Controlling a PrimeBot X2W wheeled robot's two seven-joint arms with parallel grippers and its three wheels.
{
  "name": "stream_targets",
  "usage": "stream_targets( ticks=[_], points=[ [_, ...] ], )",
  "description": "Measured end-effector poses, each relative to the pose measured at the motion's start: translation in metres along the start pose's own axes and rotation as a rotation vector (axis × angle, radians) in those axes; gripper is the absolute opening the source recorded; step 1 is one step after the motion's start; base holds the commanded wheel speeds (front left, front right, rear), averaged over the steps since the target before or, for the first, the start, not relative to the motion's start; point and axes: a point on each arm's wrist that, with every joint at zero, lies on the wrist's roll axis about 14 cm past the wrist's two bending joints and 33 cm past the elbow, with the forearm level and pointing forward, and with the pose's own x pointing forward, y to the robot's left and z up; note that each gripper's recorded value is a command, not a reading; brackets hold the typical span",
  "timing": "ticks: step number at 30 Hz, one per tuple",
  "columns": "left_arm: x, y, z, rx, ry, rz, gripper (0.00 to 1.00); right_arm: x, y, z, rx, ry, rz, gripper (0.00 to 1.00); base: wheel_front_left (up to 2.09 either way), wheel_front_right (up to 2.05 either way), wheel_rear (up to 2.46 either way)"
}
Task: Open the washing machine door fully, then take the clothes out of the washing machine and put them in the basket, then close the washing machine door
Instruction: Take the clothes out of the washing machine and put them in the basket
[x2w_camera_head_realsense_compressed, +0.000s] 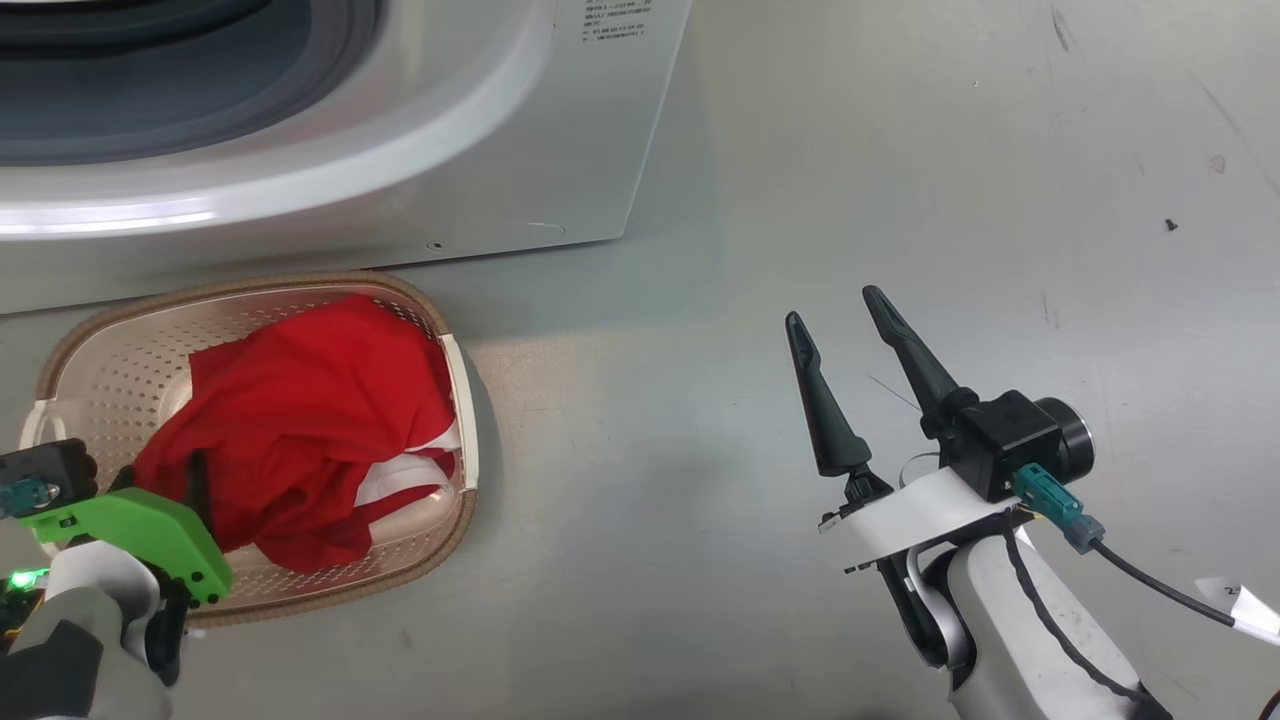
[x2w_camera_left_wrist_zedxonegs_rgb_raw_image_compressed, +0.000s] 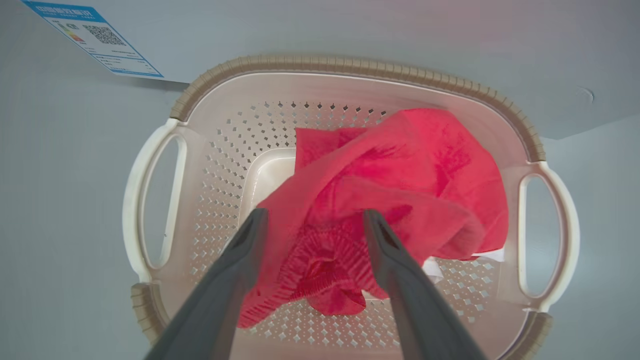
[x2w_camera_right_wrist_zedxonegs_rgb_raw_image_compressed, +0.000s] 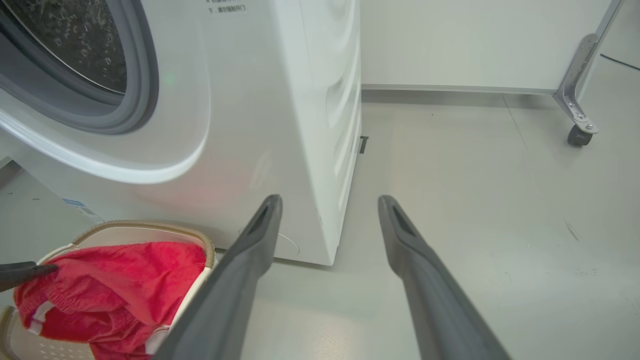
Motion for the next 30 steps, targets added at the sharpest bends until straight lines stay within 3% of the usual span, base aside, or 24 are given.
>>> stream_targets(
  ticks=[11,30],
  points=[
    [-0.005,-0.006,0.014,-0.011,-0.062,-0.009,1.0,-0.001,0.004,0.003,-0.003,-0.007,0.011,1.0,0.0,0.0,0.0],
    [-0.062,-0.057,0.109,0.071,-0.433,-0.158,1.0,-0.007,0.015,0.057,0.005,-0.15,0.03,1.0,0.0,0.0,0.0]
  ],
)
